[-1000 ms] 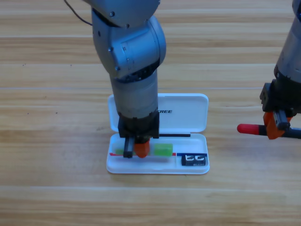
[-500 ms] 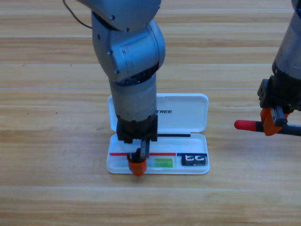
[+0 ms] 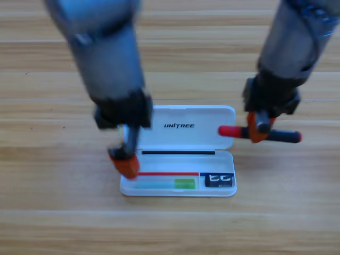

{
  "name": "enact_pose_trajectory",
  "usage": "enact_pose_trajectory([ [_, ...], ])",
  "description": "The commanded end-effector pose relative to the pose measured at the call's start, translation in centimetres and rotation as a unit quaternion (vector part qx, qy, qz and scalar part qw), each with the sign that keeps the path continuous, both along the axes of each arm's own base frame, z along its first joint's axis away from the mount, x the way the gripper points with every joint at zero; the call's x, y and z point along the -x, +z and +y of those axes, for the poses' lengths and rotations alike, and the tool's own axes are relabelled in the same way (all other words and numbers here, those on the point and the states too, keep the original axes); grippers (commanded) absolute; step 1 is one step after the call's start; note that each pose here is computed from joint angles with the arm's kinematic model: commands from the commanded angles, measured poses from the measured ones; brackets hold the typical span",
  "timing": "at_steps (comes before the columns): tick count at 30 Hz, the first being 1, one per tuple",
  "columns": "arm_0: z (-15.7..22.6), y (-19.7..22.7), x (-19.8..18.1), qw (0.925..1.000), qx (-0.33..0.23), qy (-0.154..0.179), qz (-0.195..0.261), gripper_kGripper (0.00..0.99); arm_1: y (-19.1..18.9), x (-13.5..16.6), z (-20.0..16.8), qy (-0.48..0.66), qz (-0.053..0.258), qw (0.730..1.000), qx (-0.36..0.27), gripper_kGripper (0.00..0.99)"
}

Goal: Clean up eraser and pencils

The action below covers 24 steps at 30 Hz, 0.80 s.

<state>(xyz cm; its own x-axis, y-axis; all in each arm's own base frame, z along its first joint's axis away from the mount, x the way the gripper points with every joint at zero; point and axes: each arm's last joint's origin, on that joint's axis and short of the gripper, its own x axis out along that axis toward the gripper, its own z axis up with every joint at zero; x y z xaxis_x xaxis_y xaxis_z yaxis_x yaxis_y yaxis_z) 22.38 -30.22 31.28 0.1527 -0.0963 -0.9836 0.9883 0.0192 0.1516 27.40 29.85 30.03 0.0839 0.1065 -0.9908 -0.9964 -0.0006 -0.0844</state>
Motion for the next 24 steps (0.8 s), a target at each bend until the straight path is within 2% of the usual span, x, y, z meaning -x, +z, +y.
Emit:
enact_pose_trajectory([
  [1, 8.8, 9.2, 1.0, 0.9923, 0.082, 0.065, -0.067, 0.99, -5.7, 1.0, 6.6, 0.042, 0.043, 0.997, 0.049, 0.0],
  [6, 14.9, 11.1, 1.3, 0.9831, 0.105, 0.119, -0.091, 0.99, -8.2, 0.1, 10.0, 0.053, 0.036, 0.996, 0.062, 0.0],
  [10, 16.7, 10.6, 1.6, 0.9808, 0.104, 0.141, -0.085, 0.99, -9.8, -0.7, 11.5, 0.057, 0.033, 0.996, 0.065, 0.0],
  [24, 17.7, 8.5, 2.7, 0.9804, 0.107, 0.148, -0.074, 0.99, -11.0, -1.9, 13.0, 0.056, 0.018, 0.996, 0.061, 0.0],
])
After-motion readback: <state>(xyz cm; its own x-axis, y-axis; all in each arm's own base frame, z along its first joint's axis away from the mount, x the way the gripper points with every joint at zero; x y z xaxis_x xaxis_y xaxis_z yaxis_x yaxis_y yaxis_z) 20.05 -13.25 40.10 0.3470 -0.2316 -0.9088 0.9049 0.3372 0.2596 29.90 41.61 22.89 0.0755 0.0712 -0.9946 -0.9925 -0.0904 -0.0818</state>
